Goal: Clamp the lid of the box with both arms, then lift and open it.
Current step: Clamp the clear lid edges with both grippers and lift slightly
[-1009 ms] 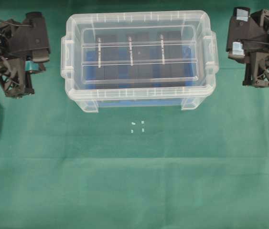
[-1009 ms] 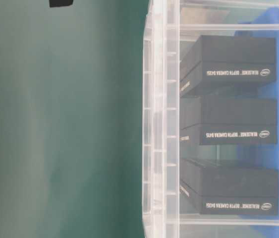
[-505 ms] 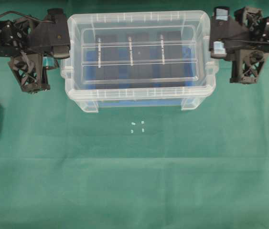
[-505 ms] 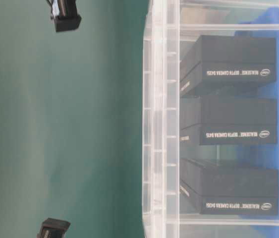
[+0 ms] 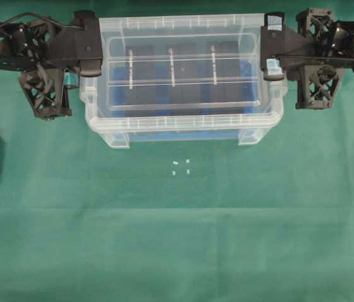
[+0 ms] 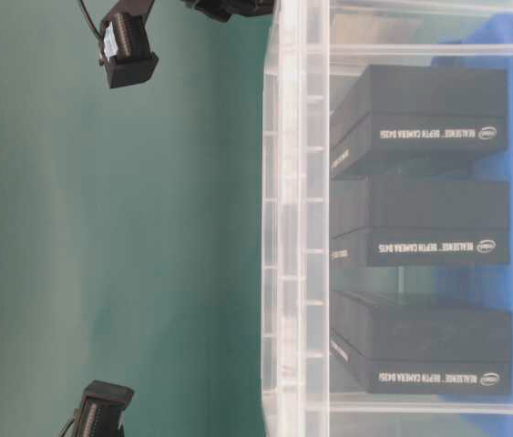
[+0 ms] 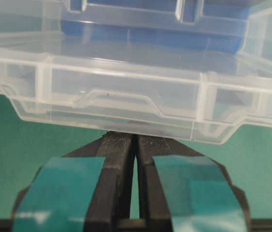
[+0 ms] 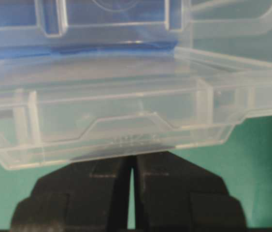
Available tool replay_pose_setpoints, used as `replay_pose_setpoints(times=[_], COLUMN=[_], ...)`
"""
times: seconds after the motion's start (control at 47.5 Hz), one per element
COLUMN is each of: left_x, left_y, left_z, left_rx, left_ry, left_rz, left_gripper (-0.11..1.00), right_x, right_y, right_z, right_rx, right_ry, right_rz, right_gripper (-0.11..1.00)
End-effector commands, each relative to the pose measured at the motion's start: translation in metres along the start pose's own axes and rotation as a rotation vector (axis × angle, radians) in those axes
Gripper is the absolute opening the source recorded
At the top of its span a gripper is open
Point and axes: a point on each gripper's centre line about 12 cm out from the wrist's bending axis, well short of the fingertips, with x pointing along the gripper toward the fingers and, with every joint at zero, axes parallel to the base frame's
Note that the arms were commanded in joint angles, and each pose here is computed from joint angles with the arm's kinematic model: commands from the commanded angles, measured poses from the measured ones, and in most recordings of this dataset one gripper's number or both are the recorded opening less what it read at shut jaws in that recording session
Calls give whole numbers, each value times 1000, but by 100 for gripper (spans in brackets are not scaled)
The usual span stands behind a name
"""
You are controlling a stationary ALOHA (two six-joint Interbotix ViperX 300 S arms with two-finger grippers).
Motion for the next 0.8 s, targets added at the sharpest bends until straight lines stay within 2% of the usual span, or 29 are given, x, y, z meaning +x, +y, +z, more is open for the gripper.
replay_pose_setpoints(times=[0.0, 0.778], left_x=[-7, -20], left_y=[2, -2], left_z=[12, 19], left_rx=[0, 16], left_ry=[-44, -69], left_rz=[7, 4], left_gripper=[1, 1], right_x=[-9, -24], right_y=[0, -2], right_z=[16, 22], right_rx=[1, 13], right_ry=[-57, -86], right_rz=[-4, -11], right_gripper=[0, 0])
